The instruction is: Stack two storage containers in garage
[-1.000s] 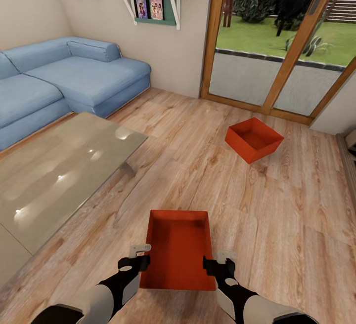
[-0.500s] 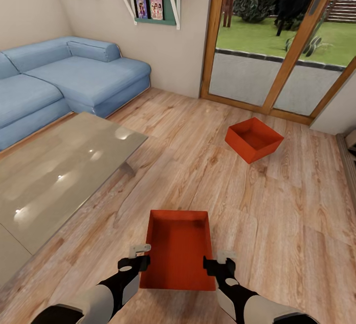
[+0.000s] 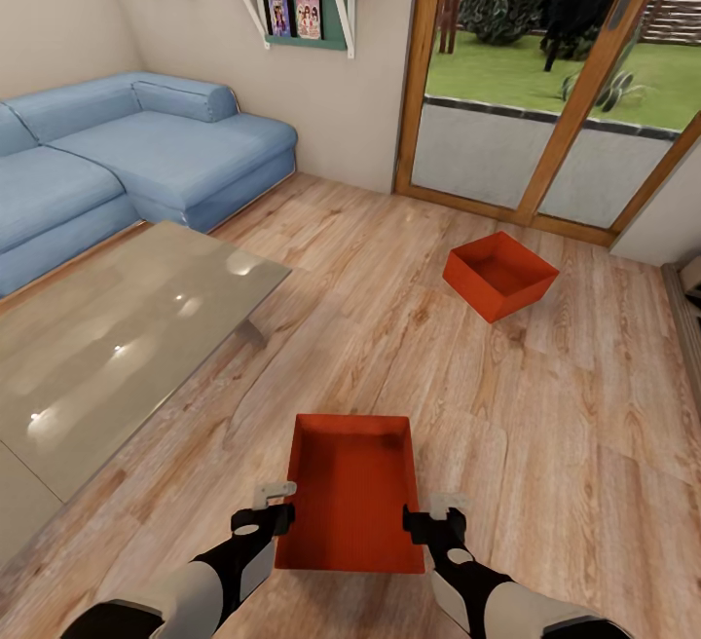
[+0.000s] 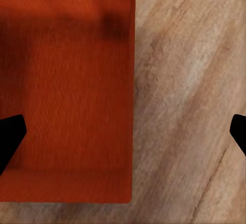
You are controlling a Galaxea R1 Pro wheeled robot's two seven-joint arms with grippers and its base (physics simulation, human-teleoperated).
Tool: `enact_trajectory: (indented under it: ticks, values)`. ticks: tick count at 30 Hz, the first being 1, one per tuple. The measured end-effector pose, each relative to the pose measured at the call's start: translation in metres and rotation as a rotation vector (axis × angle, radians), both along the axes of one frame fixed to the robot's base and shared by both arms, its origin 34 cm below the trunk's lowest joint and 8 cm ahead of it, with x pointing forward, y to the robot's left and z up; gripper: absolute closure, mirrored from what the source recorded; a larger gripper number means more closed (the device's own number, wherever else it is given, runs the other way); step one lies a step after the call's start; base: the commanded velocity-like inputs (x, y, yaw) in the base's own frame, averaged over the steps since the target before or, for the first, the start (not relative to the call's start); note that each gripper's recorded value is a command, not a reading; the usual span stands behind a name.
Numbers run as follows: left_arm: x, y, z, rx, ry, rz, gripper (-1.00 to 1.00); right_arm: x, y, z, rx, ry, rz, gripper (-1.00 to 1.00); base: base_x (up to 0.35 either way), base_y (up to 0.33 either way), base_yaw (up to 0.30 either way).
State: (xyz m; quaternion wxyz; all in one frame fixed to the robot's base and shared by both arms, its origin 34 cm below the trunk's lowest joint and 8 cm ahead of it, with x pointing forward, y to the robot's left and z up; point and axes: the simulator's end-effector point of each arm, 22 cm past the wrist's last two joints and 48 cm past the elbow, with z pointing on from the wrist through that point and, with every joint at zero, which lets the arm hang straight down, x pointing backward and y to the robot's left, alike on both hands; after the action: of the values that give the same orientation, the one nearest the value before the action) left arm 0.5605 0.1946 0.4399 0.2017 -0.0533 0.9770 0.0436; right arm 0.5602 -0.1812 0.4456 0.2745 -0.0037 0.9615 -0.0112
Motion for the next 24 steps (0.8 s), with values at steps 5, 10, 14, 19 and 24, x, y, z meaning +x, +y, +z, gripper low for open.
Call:
enact_trajectory:
  ticks: [5, 10, 14, 19, 24]
  values:
    - [-0.0009, 0.0005, -0.0004, 0.001, 0.002, 0.0, -1.0, -0.0003, 0.0023, 0.0, 0.004, 0.001, 0.002, -1.0, 0.0, 0.0, 0.0]
    - [-0.0037, 0.0021, -0.0014, 0.004, 0.008, 0.0, -1.0, -0.0007, 0.007, 0.0002, 0.015, 0.001, 0.007, -1.0, 0.0, 0.0, 0.0]
    - [-0.0046, 0.0018, -0.0017, 0.004, 0.01, 0.0, -1.0, -0.001, 0.0072, 0.0, 0.017, 0.002, 0.009, -1.0, 0.0, 0.0, 0.0]
    - [-0.0047, 0.0016, -0.0017, 0.004, 0.011, 0.0, -1.0, -0.0008, 0.007, 0.0, 0.017, 0.002, 0.009, -1.0, 0.0, 0.0, 0.0]
    - [-0.0051, 0.0024, -0.0086, 0.005, 0.011, 0.0, -1.0, -0.0013, 0.0073, -0.0068, 0.018, 0.002, 0.009, -1.0, 0.0, 0.0, 0.0]
